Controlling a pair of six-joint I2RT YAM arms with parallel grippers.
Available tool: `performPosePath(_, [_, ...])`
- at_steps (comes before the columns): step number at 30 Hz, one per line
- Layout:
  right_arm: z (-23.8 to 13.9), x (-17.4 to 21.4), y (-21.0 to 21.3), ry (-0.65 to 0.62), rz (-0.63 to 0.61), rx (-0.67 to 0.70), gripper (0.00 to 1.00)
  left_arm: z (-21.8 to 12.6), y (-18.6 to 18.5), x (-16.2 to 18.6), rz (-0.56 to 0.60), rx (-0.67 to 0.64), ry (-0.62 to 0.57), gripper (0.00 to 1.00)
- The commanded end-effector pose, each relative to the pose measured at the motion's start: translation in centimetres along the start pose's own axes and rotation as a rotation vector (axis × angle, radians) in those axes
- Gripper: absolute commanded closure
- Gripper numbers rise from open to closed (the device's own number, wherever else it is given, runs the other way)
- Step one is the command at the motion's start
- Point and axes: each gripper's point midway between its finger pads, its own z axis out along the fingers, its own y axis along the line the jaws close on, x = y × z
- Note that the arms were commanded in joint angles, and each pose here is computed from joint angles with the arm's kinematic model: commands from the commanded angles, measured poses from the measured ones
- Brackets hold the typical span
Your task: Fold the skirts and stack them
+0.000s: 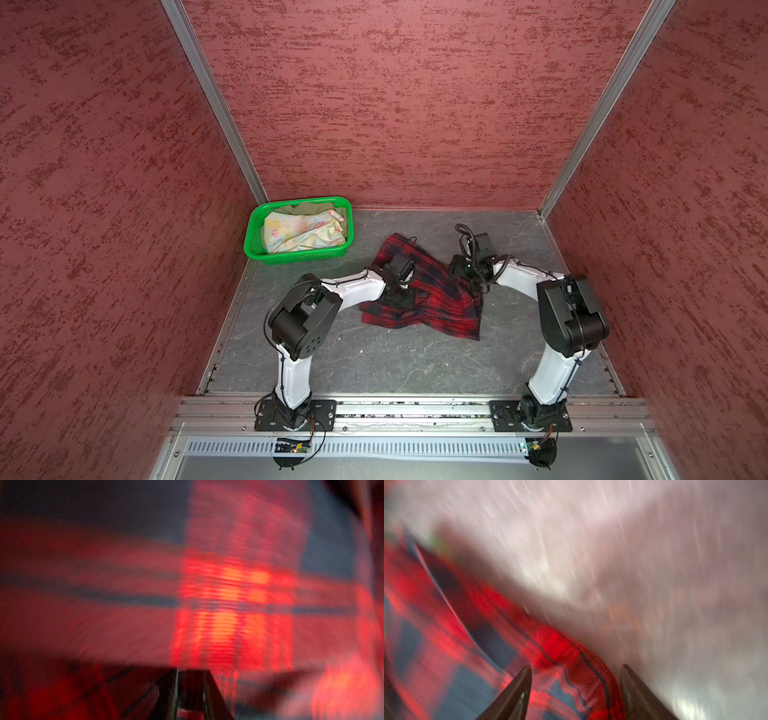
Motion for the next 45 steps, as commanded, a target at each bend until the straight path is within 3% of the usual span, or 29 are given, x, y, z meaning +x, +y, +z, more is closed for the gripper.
performPosePath(1, [-2.8, -6.6, 2.4, -0.14, -0.066, -0.071, 0.26, 0.2, -2.4, 3.5, -0.063, 0.084, 0.097, 0.69])
performPosePath(4, [-6.4, -9.5, 2.5, -0.215, -0.068, -0.045, 0.19, -2.2, -5.1, 2.4, -0.04, 0.193, 0.032, 0.39])
performPosePath(9, [-11.3, -7.8, 0.1, -0.244, -0.021, 0.043, 0.08, -8.0, -6.9, 0.1, 0.032, 0.341, -0.109, 0.25])
performPosePath(12, [-13.3, -5.1, -2.0, -0.222, 0.044, 0.05, 0.05, -11.1, -6.4, -0.6, 0.048, 0.396, -0.168, 0.23])
performPosePath(15, [-14.1, -2.0, -3.0, -0.161, 0.103, 0.002, 0.04, -12.5, -4.3, -0.9, 0.024, 0.371, -0.207, 0.23])
performPosePath(20, [-13.5, 2.7, -4.9, -0.048, 0.162, 0.013, 0.03, -11.7, 1.3, -1.2, -0.09, 0.216, -0.228, 0.23])
performPosePath(25, [-12.1, 6.3, -6.0, 0.036, 0.195, -0.015, 0.02, -9.1, 4.2, -0.6, -0.139, 0.104, -0.199, 0.23])
performPosePath(33, [-8.7, 9.4, -8.5, 0.122, 0.217, 0.049, 0.02, -5.4, 7.4, 1.2, -0.182, -0.019, -0.117, 0.23])
performPosePath(45, [-5.2, 12.2, -10.0, 0.204, 0.267, 0.055, 0.16, -8.0, 10.2, 0.0, -0.303, 0.033, -0.181, 0.22])
